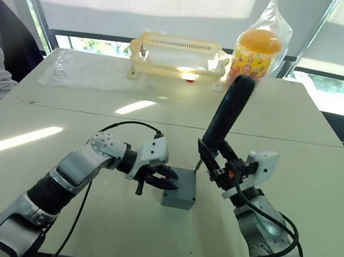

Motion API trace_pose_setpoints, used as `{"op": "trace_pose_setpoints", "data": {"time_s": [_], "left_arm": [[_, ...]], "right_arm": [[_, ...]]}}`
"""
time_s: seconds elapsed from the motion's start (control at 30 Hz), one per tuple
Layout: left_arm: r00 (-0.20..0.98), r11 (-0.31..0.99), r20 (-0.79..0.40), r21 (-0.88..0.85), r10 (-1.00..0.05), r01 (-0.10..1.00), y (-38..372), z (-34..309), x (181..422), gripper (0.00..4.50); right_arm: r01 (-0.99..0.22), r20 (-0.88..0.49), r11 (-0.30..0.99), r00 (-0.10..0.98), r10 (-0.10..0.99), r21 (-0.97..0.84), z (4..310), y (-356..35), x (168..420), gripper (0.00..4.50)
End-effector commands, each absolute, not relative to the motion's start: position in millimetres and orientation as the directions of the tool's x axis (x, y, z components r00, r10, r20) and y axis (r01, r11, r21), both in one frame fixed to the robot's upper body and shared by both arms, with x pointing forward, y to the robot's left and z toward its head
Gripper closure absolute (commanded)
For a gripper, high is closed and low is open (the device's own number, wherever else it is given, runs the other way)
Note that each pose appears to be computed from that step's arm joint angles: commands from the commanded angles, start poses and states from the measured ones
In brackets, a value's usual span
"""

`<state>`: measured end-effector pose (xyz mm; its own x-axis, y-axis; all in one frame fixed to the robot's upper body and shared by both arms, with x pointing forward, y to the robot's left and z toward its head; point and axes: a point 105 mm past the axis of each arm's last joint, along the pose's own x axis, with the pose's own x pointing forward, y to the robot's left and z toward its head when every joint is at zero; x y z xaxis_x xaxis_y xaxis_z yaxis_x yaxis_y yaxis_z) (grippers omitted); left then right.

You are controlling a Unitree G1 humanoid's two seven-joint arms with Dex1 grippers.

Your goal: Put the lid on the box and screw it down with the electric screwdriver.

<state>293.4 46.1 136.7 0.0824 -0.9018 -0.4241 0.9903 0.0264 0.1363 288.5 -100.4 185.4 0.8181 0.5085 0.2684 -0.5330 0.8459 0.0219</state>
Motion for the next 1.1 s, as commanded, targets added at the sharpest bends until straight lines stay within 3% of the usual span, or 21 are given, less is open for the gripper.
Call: {"op": "trace_pose_setpoints", "data": {"time_s": [0.03, 0.83, 1.1], "left_arm": [[0.079, 0.038, -0.451, 0.101, -0.889, 0.994, 48.0, 126.8, 292.9, 3.17], [0.079, 0.043, -0.446, 0.092, -0.892, 0.995, 45.7, 122.7, 294.0, 3.17], [0.085, 0.048, -0.442, 0.094, -0.893, 0.994, 45.0, 123.0, 295.1, 3.17]], "right_arm": [[-0.568, 0.301, 0.823, 0.781, 0.548, -0.024, 194.4, -92.8, 280.1, 2.69], [-0.615, 0.281, 0.774, 0.724, 0.631, -0.151, 189.5, -76.7, 272.1, 2.69], [-0.568, 0.268, 0.821, 0.783, 0.561, -0.059, 180.1, -89.8, 280.6, 2.69]]}}
